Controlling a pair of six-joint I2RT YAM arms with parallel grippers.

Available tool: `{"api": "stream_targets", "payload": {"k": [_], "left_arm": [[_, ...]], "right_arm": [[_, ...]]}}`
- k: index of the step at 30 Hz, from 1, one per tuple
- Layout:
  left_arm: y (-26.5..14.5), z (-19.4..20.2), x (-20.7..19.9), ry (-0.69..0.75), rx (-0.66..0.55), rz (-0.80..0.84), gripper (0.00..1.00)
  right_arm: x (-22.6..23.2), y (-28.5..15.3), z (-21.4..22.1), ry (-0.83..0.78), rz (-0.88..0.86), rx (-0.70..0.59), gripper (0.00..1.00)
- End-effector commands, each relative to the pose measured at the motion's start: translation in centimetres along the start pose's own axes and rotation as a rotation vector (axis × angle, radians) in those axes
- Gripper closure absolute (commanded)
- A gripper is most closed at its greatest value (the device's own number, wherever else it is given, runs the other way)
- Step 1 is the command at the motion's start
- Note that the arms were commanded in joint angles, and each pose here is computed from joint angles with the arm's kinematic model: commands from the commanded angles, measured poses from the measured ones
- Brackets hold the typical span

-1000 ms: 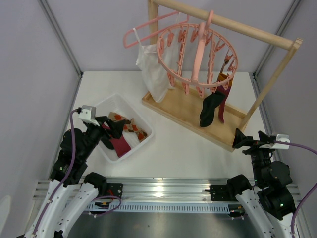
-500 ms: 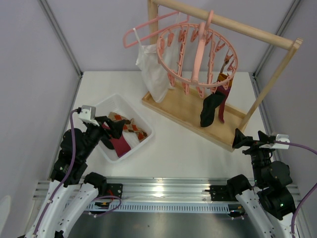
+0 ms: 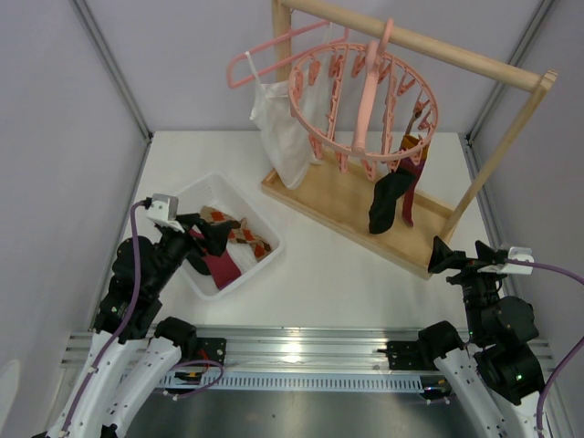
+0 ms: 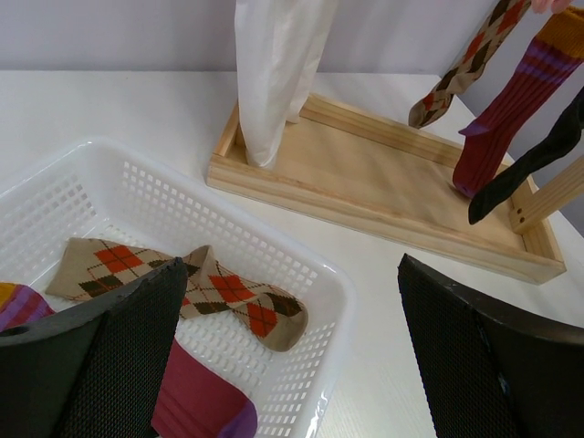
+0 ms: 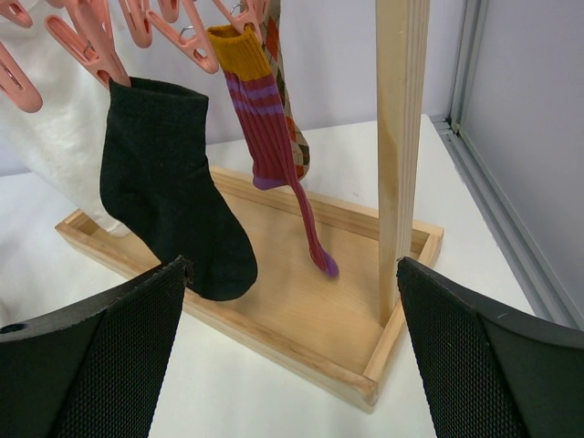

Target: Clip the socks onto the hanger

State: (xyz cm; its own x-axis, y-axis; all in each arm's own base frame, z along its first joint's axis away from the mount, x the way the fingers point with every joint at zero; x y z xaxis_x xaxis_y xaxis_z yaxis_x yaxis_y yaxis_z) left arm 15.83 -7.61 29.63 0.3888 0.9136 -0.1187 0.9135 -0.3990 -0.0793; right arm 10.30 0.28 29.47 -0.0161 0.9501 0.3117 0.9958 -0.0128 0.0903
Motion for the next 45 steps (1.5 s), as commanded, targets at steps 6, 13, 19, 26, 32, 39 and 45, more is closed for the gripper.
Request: {"api": "stream_targets", "payload": {"k": [6,13,19,26,32,39,45], "left_arm": [[0.2,-0.5,-0.3,-0.01,-0.032,0.028,0.0],[0.3,-0.5,-0.5,-0.009,-0.035,0.052,0.01],[0.1,-0.8,-0.7,0.018,-0.057,0.081,0.0],[-0.3,-1.1,-0.7,0.044,-0.09,0.079,0.0],[-0.7,-1.3,-0.7,0.052,-0.116,0.087,0.0],[-0.9,-1.4,-0.7,0.051,-0.127,0.084,0.0],[-0.6,-1.2,-0.9,0.046,-0.111,0.098,0.01]], "right_arm": [[0.1,-0.2,-0.5,0.002,-0.014,-0.021,0.01],[0.1,-0.2,-0.5,0.0,-0.015,-0.023,0.01],[1.1,-0.5,-1.5,0.005,-0.089,-0.022,0.01],[3.5,1.5,-2.2,-0.021,-0.169,0.103,0.0],[5.9,4.2,-3.3,0.007,-0.23,0.137,0.0],[8.4,7.0,-3.8,0.073,-0.256,0.185,0.03],[11.8,8.4,-3.8,0.071,-0.227,0.205,0.06]]}}
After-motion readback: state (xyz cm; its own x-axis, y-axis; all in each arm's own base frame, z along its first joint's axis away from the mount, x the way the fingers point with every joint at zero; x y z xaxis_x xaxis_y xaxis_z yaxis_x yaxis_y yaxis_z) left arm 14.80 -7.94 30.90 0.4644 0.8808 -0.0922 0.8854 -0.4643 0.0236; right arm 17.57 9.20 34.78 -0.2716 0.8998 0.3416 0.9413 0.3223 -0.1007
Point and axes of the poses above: each gripper's point midway between its finger pads, its own y axis out along the fingers, its own x axis along the line the jaws close on, z = x × y, the point moved 7 cm from there along -y, back along the fingers, and after that the axes turned 9 degrees about y, right-handed, at the moved point
